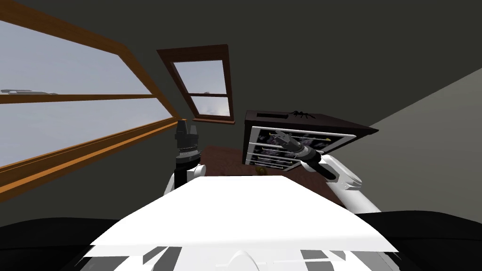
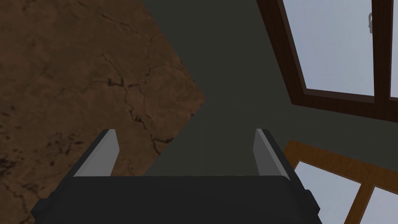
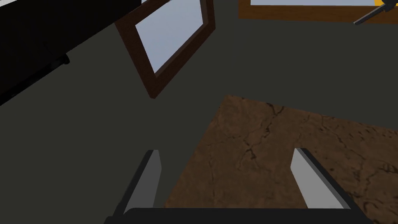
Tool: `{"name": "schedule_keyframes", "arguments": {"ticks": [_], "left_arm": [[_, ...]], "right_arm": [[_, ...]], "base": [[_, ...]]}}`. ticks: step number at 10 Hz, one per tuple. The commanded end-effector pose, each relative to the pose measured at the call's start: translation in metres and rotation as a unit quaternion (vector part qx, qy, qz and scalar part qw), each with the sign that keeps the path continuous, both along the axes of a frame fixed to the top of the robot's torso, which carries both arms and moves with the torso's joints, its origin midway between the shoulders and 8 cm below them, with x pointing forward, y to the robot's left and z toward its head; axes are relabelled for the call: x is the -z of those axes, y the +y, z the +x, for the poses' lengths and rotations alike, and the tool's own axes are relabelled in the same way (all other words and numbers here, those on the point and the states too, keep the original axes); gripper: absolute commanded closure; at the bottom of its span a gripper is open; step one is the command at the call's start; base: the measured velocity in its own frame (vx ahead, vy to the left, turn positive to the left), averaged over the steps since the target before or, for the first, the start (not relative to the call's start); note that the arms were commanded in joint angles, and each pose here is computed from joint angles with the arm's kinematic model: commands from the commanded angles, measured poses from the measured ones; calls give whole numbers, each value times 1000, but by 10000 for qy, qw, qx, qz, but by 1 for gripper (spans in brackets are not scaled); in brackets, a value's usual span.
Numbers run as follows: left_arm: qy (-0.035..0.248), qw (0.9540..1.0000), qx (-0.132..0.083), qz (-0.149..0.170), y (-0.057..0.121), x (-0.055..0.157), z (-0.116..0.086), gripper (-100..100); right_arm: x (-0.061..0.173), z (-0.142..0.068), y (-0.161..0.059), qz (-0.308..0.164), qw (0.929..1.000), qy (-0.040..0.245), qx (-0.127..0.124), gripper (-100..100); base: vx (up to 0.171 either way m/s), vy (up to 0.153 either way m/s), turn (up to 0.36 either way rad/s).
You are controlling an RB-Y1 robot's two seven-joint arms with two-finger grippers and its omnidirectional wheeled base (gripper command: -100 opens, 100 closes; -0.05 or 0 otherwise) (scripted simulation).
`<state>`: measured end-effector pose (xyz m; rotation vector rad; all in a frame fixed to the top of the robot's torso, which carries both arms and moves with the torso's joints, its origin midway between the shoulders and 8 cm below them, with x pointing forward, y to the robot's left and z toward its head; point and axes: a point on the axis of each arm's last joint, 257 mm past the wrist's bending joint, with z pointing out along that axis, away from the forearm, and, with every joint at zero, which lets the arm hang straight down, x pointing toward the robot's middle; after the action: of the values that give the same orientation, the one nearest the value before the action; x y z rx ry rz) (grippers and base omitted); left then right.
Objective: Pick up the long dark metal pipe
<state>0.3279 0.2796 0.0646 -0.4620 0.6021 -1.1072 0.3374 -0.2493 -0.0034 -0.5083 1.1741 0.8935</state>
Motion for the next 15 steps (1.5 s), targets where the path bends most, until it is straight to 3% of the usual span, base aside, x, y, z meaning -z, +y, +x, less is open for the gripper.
{"name": "schedule_keyframes", "arguments": {"ticks": [1, 3, 4, 5, 6, 8, 9, 11, 12, 14, 15], "left_arm": [[0, 10000, 0, 0, 0, 0, 0, 0], [0, 10000, 0, 0, 0, 0, 0, 0], [0, 10000, 0, 0, 0, 0, 0, 0], [0, 10000, 0, 0, 0, 0, 0, 0], [0, 10000, 0, 0, 0, 0, 0, 0], [0, 10000, 0, 0, 0, 0, 0, 0], [0, 10000, 0, 0, 0, 0, 0, 0], [0, 10000, 0, 0, 0, 0, 0, 0], [0, 10000, 0, 0, 0, 0, 0, 0], [0, 10000, 0, 0, 0, 0, 0, 0], [0, 10000, 0, 0, 0, 0, 0, 0]], "right_arm": [[10, 4, -14, -486, 9988, 5, 90, -100], [10, 4, -13, -657, 9978, 24, 24, -100], [19, 8, -29, -1078, 9941, 39, 133, -100], [19, 8, -28, -1219, 9925, 51, 77, -100], [26, 12, -47, -1590, 9870, 75, 205, -100], [25, 13, -46, -1812, 9833, 92, 120, -100], [32, 16, -66, -2180, 9755, 136, 253, -100], [30, 17, -65, -2372, 9712, 142, 172, -100], [35, 21, -87, -2741, 9610, 199, 302, -100], [33, 22, -85, -2914, 9561, 199, 227, -100], [36, 25, -107, -3270, 9440, 264, 350, -100]], "base": [[-20, 14, -45], [-18, 17, -10], [-19, 25, -32], [-21, 27, -34], [-22, 35, -44], [-9, 23, -11], [-8, 22, -36], [-4, 21, -13], [2, 27, -33], [2, 22, -14], [9, 24, -30]]}}
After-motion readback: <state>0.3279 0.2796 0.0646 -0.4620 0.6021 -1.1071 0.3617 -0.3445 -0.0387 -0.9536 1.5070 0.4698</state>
